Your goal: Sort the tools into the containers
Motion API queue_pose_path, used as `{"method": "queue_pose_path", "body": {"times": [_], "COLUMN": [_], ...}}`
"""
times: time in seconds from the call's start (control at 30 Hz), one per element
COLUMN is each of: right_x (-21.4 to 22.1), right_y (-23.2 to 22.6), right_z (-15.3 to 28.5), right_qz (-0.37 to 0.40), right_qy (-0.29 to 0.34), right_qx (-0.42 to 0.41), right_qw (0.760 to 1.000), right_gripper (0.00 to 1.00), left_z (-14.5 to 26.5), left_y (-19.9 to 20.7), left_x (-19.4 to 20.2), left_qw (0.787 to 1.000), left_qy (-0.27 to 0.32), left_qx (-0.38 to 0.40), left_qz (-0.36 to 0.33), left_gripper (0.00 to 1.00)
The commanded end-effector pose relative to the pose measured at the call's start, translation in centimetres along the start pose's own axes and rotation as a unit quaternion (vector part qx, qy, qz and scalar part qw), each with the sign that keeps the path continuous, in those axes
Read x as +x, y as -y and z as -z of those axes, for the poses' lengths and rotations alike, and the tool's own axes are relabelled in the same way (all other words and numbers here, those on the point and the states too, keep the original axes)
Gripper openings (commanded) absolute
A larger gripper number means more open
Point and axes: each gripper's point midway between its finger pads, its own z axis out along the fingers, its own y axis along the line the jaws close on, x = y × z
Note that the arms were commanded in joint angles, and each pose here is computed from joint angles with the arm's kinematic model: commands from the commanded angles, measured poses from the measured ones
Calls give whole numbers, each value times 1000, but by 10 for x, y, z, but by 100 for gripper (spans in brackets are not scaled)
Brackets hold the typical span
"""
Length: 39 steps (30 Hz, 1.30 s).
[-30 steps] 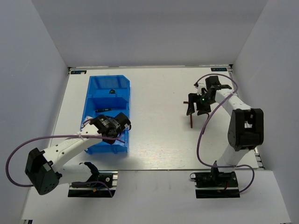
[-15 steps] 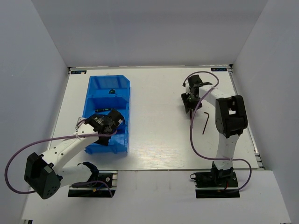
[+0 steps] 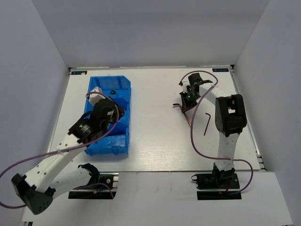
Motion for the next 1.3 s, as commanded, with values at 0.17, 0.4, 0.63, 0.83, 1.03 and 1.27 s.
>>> {"method": "queue_pose_path", "body": {"times": [0.17,0.4,0.63,0.83,1.03,1.27], "right_x": [-50,-37,-29,-42,-36,-22], "right_y": [-142,-274,-376,-435,-474,-493], "right_z": [80,128,124,100,76,59], "right_qz": [206,418,505,496,449,450], "right_qy": [118,161,162,208,187,189], "right_qx": [-264,-406,-450,-431,-460,-420], "right_qw": [935,797,719,724,743,765], "right_gripper": [0,0,0,0,0,61], "left_z": [48,67,97,129,152,152], "left_y": [34,50,58,49,26,19], "left_x": [-38,-60,-82,-97,-103,-98], "left_qw": [984,973,964,953,950,952], "left_qy": [67,101,127,155,171,165], "left_qx": [153,196,224,254,258,254], "left_qz": [-68,-65,-71,-65,-48,-48], "left_gripper": [52,65,66,67,67,67]}}
